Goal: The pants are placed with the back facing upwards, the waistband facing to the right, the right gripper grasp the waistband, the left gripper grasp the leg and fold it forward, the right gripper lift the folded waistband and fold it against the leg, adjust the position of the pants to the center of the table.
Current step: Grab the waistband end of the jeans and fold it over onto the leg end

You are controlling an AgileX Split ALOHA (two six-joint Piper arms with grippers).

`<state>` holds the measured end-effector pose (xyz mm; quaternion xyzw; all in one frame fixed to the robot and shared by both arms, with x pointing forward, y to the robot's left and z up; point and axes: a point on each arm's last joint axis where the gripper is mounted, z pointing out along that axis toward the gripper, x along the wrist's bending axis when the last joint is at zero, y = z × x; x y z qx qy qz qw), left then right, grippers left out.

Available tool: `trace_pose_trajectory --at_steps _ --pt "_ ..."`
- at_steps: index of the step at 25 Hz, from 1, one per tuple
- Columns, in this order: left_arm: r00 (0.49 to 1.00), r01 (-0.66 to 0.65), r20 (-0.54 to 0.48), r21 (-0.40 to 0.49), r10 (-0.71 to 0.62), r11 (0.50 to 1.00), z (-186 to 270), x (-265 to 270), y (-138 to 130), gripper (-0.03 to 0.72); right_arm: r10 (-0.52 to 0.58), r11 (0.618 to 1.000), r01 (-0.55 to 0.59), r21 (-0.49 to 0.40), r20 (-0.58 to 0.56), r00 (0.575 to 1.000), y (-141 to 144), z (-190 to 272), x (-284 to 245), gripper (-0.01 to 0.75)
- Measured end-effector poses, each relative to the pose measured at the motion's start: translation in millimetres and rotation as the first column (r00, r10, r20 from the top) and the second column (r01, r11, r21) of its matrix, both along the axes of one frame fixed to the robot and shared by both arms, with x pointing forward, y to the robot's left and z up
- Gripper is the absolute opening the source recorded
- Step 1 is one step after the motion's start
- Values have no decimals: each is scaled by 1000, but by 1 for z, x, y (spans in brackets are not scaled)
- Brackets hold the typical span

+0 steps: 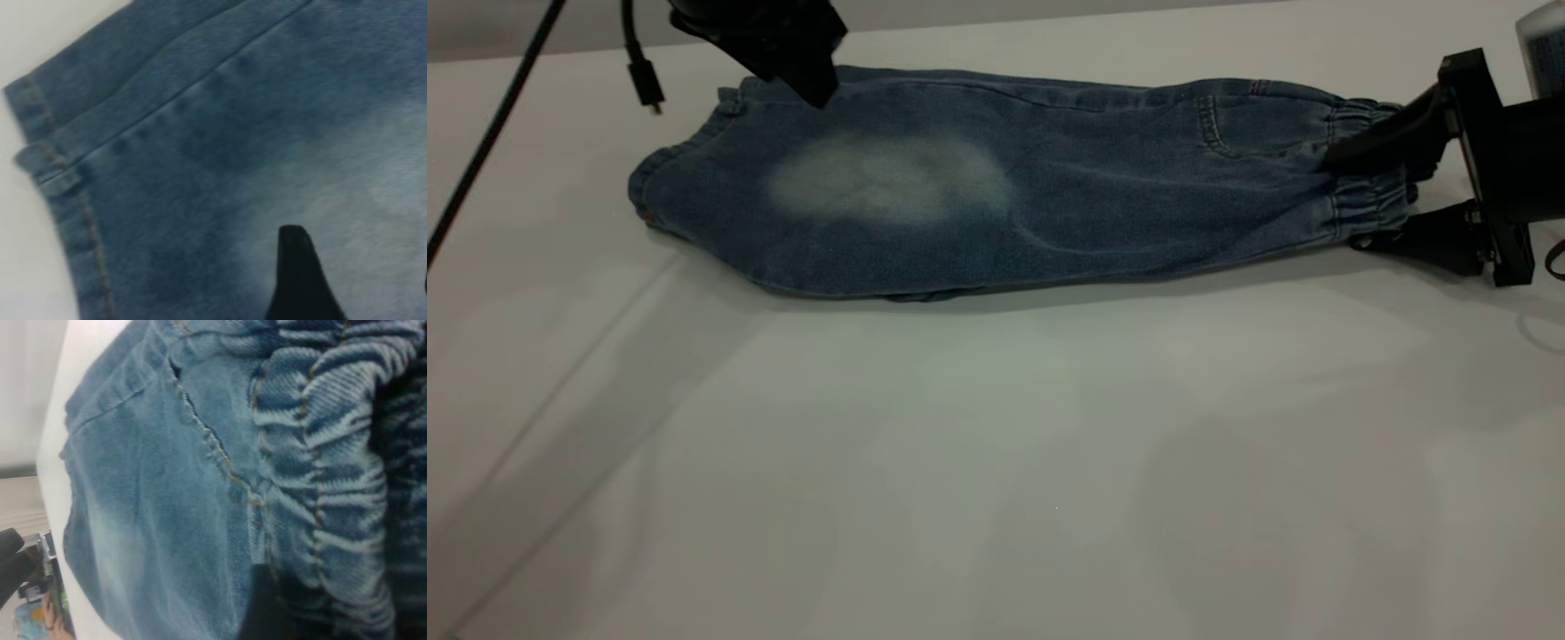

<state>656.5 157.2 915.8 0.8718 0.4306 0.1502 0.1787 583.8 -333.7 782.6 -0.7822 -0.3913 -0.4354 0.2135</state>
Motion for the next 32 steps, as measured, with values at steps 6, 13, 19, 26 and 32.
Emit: trace_pose_trajectory --at_steps 6,13,19,26,32 --pt "996 83 -37 21 -82 996 -24 -9 -28 396 10 1000 -10 -13 -2 1000 0 -1 -1 225" --pt "988 155 8 12 -155 988 -47 -17 -63 395 30 999 -31 24 35 999 2 3 0 87" --pt "986 169 13 -4 -169 986 -77 -22 -80 395 66 980 -100 173 194 979 5 30 16 87" --pt "969 246 9 -19 -246 969 -100 -47 -121 390 52 977 -103 186 261 964 4 71 26 87" --pt "965 262 28 -81 -260 962 -104 -69 -155 390 49 979 -109 171 322 946 4 115 27 87"
